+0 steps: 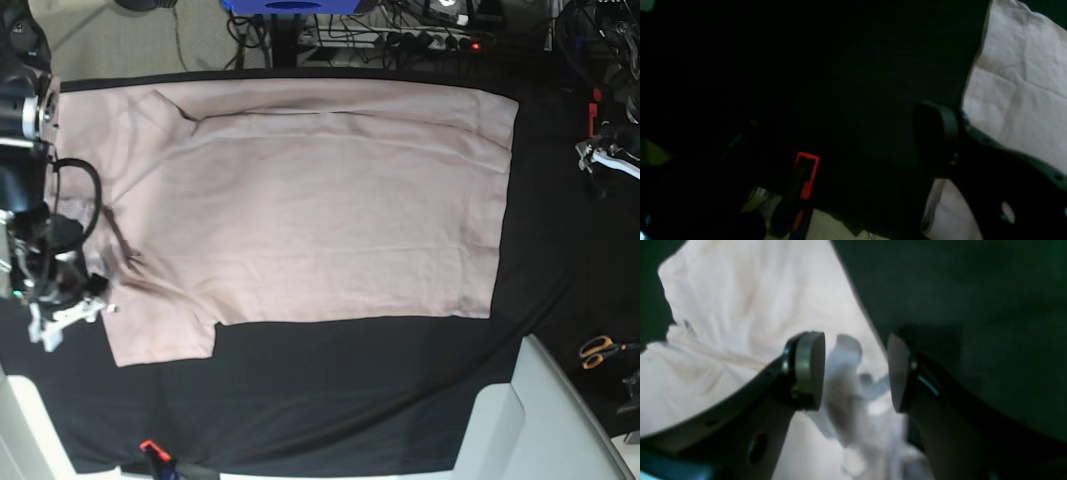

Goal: Fold the T-shirt properly
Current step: 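Grasp the hem corner by the sleeve with the right gripper, then move the left gripper to the other hem corner and grasp it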

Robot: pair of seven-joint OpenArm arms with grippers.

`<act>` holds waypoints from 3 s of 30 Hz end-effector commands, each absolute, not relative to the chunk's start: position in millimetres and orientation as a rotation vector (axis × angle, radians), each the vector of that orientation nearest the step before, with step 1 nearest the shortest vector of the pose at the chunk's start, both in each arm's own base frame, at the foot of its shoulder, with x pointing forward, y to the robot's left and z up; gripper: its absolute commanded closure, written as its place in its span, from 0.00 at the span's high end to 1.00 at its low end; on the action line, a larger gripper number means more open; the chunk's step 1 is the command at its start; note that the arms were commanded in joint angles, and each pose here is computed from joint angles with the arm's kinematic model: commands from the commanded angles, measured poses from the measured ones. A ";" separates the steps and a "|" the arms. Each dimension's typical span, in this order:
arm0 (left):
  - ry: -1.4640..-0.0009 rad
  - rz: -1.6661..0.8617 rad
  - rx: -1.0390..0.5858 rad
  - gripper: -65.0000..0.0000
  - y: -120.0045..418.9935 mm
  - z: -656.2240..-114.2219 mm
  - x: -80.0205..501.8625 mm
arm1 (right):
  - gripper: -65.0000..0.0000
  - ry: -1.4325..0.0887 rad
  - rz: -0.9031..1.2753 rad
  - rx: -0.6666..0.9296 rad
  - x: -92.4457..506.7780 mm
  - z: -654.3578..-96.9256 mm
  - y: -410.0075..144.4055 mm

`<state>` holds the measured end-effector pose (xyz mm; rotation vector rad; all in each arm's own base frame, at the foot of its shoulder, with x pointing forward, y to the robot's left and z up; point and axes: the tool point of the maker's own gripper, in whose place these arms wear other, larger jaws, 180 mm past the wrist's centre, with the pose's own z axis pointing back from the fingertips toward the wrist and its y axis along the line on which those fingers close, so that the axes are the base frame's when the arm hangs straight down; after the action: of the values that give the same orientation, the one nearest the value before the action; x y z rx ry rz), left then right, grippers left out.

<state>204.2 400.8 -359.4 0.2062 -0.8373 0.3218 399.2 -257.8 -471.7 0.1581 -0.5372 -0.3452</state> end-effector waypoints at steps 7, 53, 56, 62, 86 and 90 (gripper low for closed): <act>-0.874 0.307 0.233 0.83 409.1 -345.7 207.3 | 0.44 -0.559 -0.370 0.095 407.5 -480.8 -276.6; -0.859 0.271 0.025 0.85 382.7 -370.6 359.1 | 0.00 -0.813 -0.209 0.134 455.0 -412.5 -238.9; -0.814 0.280 -0.027 0.85 369.4 -383.3 386.1 | 0.00 -0.823 -0.202 0.136 455.8 -409.2 -237.4; -0.756 0.283 -0.084 0.85 347.3 -397.1 431.3 | 0.00 -0.802 -0.189 0.144 455.3 -405.1 -233.6; -0.552 0.312 -0.106 0.85 289.1 -476.4 409.5 | 0.00 -0.806 -0.179 0.122 452.1 -398.1 -245.9; -0.560 0.303 -0.124 0.84 281.5 -474.4 413.8 | 0.00 -0.803 -0.179 0.122 450.9 -399.5 -245.9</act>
<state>410.6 294.6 -476.0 -0.0774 -0.5768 0.3117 434.2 -238.6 -422.2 0.1239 -0.7345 -0.1796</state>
